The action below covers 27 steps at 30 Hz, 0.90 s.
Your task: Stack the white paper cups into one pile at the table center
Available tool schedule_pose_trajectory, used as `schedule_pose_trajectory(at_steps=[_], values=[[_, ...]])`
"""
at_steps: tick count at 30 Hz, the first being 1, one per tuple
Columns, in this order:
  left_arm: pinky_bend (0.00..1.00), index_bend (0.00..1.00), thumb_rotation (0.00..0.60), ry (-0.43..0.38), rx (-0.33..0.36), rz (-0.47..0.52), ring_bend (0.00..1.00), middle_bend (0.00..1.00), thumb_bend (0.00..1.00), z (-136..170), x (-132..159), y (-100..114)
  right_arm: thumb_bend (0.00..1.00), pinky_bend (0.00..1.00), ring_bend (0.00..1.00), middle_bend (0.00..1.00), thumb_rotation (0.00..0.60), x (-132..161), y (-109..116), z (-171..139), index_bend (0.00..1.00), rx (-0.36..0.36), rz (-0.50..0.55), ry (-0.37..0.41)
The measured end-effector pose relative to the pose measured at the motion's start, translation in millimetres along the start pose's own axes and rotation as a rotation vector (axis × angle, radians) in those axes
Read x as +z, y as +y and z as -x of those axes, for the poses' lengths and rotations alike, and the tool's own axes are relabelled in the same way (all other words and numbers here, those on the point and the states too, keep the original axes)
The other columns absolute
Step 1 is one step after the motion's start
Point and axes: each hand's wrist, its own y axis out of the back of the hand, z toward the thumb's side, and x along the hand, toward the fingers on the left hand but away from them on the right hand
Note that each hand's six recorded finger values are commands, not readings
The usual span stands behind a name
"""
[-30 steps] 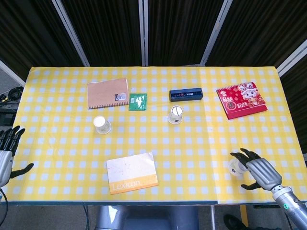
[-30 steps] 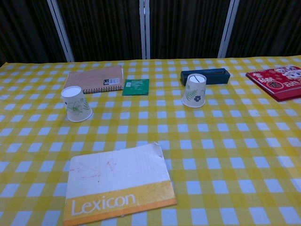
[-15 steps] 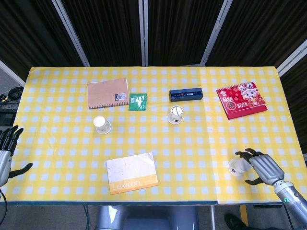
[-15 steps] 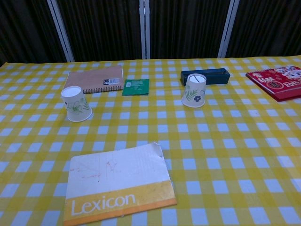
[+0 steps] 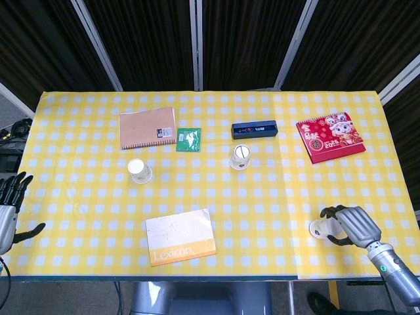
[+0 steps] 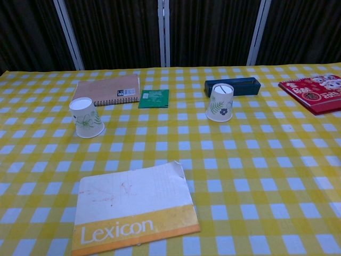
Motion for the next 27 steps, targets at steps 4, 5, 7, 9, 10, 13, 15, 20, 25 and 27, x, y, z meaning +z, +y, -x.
schedule_pose_trajectory(at_steps=[4, 5, 7, 9, 10, 13, 15, 20, 25, 27], values=[[0.00, 0.00, 0.600, 0.005, -0.005, 0.000, 0.00, 0.00, 0.00, -1, -1, -1, 0.21, 0.59, 0.40, 0.47, 0.600, 7, 13, 5, 0.40, -0.030, 0.012, 0.022], [0.00, 0.00, 0.600, 0.008, -0.009, 0.000, 0.00, 0.00, 0.00, -2, -2, -2, 0.21, 0.59, 0.40, 0.47, 0.600, 13, 23, 10, 0.41, -0.055, 0.014, 0.038], [0.00, 0.00, 0.600, 0.012, -0.017, 0.000, 0.00, 0.00, 0.00, -4, -2, -4, 0.21, 0.59, 0.40, 0.47, 0.600, 24, 43, 22, 0.41, -0.099, 0.018, 0.065], [0.00, 0.00, 0.600, 0.016, -0.023, 0.000, 0.00, 0.00, 0.00, -6, -2, -5, 0.21, 0.59, 0.40, 0.46, 0.600, 40, 71, 41, 0.41, -0.148, 0.020, 0.092], [0.00, 0.00, 0.600, 0.017, -0.025, 0.001, 0.00, 0.00, 0.00, -7, -2, -6, 0.21, 0.59, 0.40, 0.46, 0.600, 46, 82, 49, 0.41, -0.167, 0.018, 0.099], [0.00, 0.00, 0.600, 0.020, -0.030, 0.000, 0.00, 0.00, 0.00, -9, -2, -7, 0.21, 0.59, 0.40, 0.46, 0.600, 64, 118, 76, 0.41, -0.219, 0.008, 0.108], [0.00, 0.00, 0.600, 0.025, -0.035, -0.001, 0.00, 0.00, 0.00, -11, -3, -8, 0.21, 0.59, 0.40, 0.45, 0.600, 75, 139, 94, 0.41, -0.246, -0.003, 0.106], [0.00, 0.00, 0.600, 0.046, -0.045, 0.002, 0.00, 0.00, 0.00, -17, -8, -11, 0.21, 0.59, 0.40, 0.45, 0.600, 106, 167, 138, 0.41, -0.249, -0.034, 0.096], [0.00, 0.00, 0.600, 0.057, -0.054, 0.003, 0.00, 0.00, 0.00, -22, -10, -13, 0.21, 0.59, 0.40, 0.45, 0.600, 133, 164, 170, 0.41, -0.204, -0.031, 0.077], [0.00, 0.00, 0.600, 0.059, -0.057, 0.004, 0.00, 0.00, 0.00, -23, -11, -14, 0.21, 0.59, 0.40, 0.45, 0.600, 147, 158, 183, 0.41, -0.184, -0.033, 0.079]])
